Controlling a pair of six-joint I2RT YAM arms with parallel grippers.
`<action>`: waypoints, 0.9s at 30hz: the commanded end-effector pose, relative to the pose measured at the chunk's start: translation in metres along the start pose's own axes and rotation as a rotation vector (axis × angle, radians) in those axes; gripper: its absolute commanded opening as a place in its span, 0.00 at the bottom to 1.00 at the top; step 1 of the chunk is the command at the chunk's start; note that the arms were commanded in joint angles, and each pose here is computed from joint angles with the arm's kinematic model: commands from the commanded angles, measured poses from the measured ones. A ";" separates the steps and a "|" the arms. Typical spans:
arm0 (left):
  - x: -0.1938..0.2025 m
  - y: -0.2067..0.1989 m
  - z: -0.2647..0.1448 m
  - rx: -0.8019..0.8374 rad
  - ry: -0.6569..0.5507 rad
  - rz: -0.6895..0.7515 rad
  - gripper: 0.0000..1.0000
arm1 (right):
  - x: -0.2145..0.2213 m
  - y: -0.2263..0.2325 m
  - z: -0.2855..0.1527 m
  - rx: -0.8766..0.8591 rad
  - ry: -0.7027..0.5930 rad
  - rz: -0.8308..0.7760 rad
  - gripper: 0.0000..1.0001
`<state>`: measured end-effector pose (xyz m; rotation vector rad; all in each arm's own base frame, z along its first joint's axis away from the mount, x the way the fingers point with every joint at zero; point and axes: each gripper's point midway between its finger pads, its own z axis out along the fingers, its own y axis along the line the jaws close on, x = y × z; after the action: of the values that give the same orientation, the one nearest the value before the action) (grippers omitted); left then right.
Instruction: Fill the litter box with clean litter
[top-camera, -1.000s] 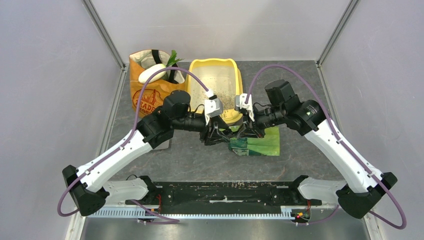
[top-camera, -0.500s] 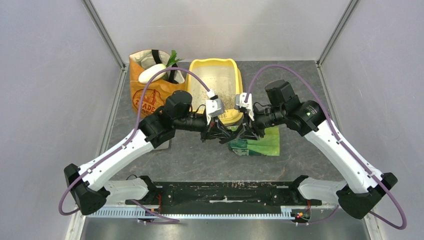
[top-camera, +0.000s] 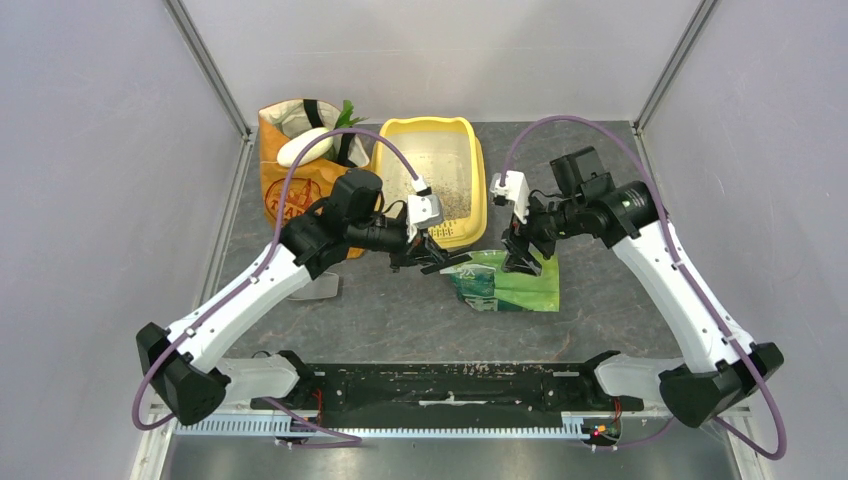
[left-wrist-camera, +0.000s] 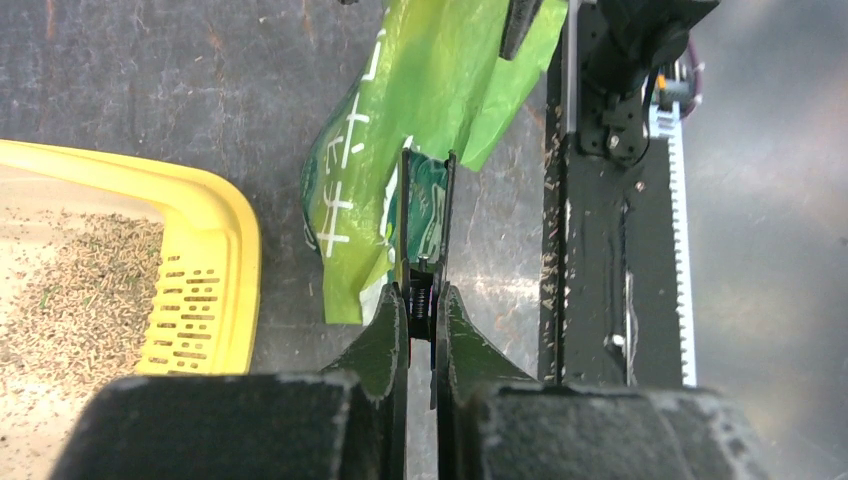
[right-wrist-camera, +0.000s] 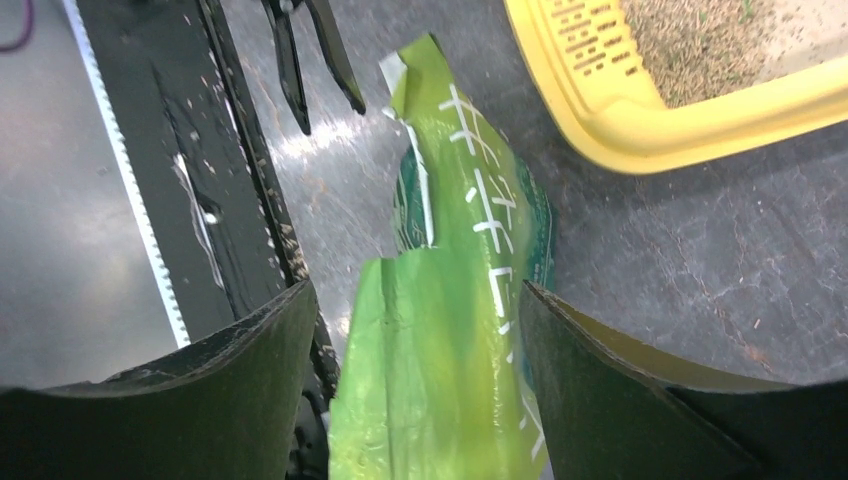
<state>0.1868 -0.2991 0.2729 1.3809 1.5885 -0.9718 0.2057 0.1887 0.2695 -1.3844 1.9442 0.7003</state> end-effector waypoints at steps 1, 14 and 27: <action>-0.003 0.011 -0.005 0.027 0.029 0.149 0.02 | 0.025 -0.012 0.006 0.001 0.117 -0.053 0.79; 0.016 0.036 0.009 0.029 0.088 0.251 0.02 | 0.069 -0.046 0.014 0.068 0.228 -0.029 0.57; 0.035 0.058 0.027 0.037 0.171 0.270 0.02 | 0.076 -0.036 0.015 0.011 0.193 -0.096 0.13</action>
<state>0.2297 -0.2989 0.2069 1.6779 1.5638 -0.8088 0.2275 0.1392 0.1920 -1.5428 2.1034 0.5156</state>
